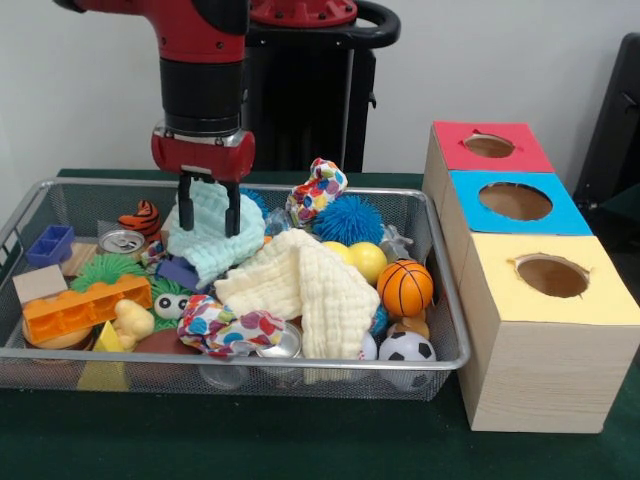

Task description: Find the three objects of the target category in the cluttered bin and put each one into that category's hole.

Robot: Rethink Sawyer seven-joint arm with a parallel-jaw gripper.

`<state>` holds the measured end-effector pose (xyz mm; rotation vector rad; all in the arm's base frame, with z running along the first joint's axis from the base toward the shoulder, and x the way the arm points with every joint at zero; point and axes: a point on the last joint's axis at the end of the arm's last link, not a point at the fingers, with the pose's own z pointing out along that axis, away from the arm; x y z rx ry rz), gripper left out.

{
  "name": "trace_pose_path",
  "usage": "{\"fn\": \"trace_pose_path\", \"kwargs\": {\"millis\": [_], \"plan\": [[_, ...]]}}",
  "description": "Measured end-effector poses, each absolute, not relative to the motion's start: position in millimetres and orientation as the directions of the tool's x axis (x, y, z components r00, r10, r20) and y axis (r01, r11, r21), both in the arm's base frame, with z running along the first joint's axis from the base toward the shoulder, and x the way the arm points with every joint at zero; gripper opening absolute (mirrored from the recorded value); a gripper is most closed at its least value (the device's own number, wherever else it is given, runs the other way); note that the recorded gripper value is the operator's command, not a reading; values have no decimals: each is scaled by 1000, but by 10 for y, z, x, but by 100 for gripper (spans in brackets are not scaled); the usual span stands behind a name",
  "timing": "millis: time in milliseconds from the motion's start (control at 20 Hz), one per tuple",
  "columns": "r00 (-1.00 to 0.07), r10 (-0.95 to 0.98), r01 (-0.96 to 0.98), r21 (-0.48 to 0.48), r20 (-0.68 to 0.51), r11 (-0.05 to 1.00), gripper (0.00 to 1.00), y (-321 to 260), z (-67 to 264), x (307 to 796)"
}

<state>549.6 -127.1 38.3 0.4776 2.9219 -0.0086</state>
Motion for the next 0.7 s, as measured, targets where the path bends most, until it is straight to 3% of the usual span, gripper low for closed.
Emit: {"fn": "trace_pose_path", "kwargs": {"millis": [700], "plan": [[-925, 335, 335, 32, -180, 942, 100, -1245, 420, 5540]]}}
